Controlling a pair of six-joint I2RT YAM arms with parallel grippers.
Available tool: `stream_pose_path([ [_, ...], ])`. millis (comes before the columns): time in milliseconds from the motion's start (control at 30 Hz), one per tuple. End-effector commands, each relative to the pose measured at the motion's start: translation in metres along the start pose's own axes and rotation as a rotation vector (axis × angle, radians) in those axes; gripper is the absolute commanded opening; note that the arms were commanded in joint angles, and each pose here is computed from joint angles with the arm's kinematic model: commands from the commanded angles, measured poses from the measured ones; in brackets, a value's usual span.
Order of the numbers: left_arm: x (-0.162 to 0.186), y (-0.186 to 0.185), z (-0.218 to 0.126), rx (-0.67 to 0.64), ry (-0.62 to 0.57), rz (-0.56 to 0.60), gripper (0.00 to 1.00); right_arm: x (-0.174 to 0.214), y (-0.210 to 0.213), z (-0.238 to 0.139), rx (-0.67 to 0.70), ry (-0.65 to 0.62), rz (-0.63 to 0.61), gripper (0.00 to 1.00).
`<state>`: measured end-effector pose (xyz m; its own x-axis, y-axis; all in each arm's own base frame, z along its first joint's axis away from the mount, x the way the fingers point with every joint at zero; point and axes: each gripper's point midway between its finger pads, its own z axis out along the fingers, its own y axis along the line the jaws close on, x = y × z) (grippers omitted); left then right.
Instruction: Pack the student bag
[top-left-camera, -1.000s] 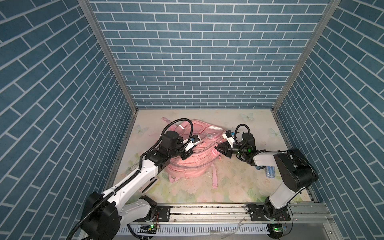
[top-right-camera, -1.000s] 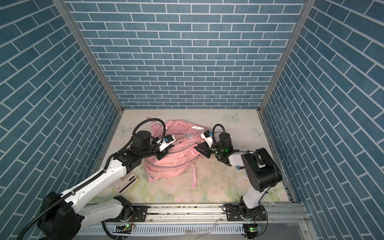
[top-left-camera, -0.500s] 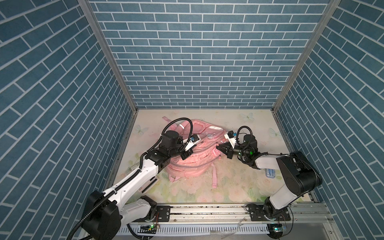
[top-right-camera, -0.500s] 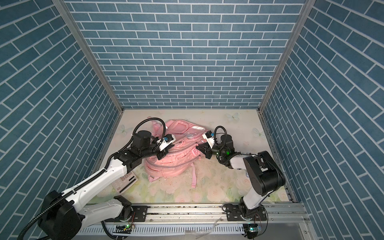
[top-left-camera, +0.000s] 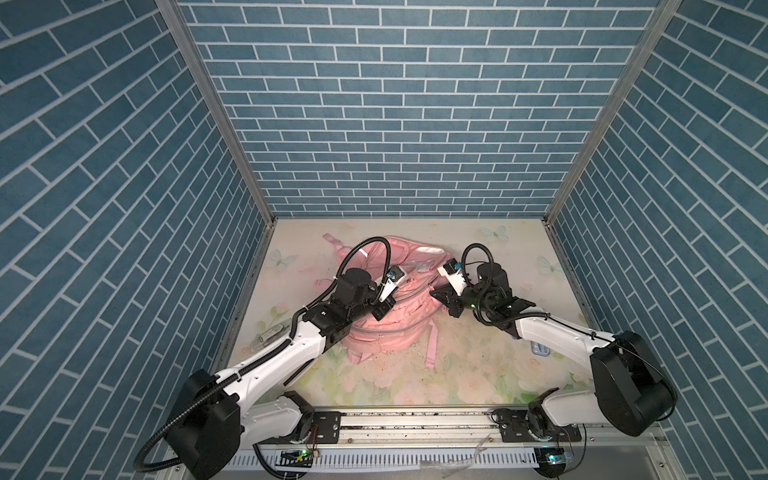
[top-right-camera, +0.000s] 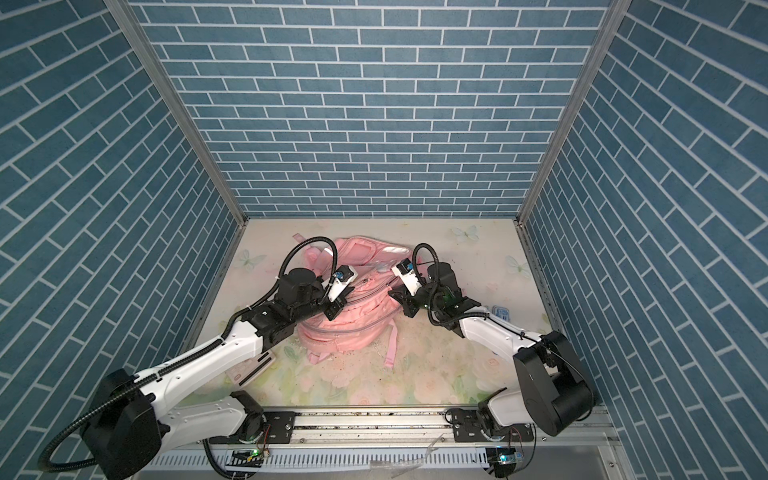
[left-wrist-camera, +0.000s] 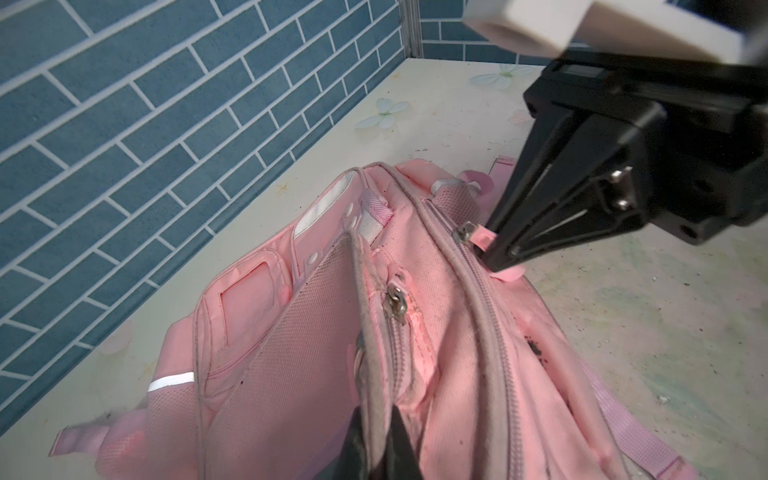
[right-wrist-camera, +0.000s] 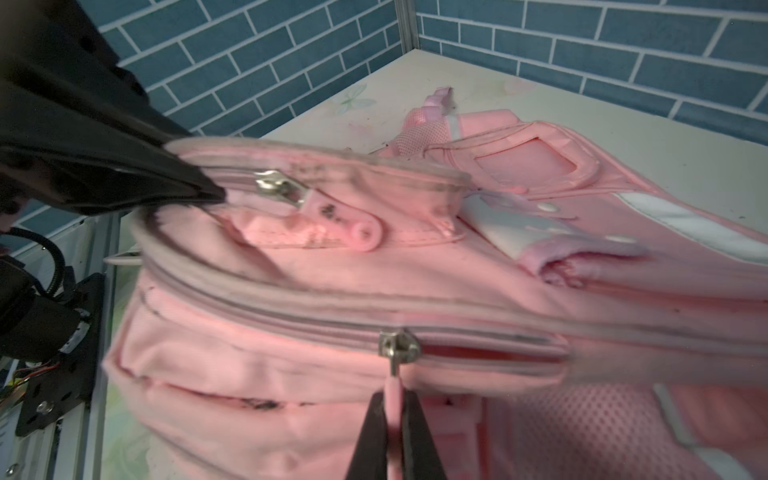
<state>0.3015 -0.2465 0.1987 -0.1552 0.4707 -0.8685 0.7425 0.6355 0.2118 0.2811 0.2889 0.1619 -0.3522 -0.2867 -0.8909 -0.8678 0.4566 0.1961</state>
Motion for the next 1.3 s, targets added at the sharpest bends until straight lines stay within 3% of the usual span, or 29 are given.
stream_pose_path([
  [0,-0.044,0.03,-0.004,-0.138,-0.122,-0.073,0.0,-0.009,0.019,-0.001,-0.009,-0.032,-0.062,0.0],
  [133,-0.051,0.015,-0.007,-0.123,-0.108,-0.109,0.0,-0.012,0.015,0.005,0.024,-0.017,-0.024,0.0],
  [300,-0.055,-0.009,-0.011,-0.008,-0.124,-0.27,0.0,-0.019,-0.012,0.001,0.129,-0.01,-0.002,0.0],
  [533,-0.072,-0.035,0.012,0.093,-0.111,-0.379,0.0,-0.019,-0.056,-0.011,0.168,0.047,0.038,0.0],
  [767,-0.092,-0.026,0.054,0.062,-0.135,-0.461,0.0,-0.02,-0.02,-0.023,0.023,0.028,-0.032,0.0],
  [1033,-0.1,-0.017,0.079,0.038,-0.12,-0.591,0.0,-0.001,0.034,-0.029,-0.071,0.006,-0.104,0.0],
  [1167,-0.101,-0.018,0.082,0.039,-0.122,-0.591,0.0,0.007,0.037,-0.023,-0.074,0.008,-0.054,0.0],
  [1267,-0.093,-0.018,0.08,0.028,-0.08,-0.523,0.0,0.006,0.027,-0.024,-0.021,0.0,-0.028,0.0],
])
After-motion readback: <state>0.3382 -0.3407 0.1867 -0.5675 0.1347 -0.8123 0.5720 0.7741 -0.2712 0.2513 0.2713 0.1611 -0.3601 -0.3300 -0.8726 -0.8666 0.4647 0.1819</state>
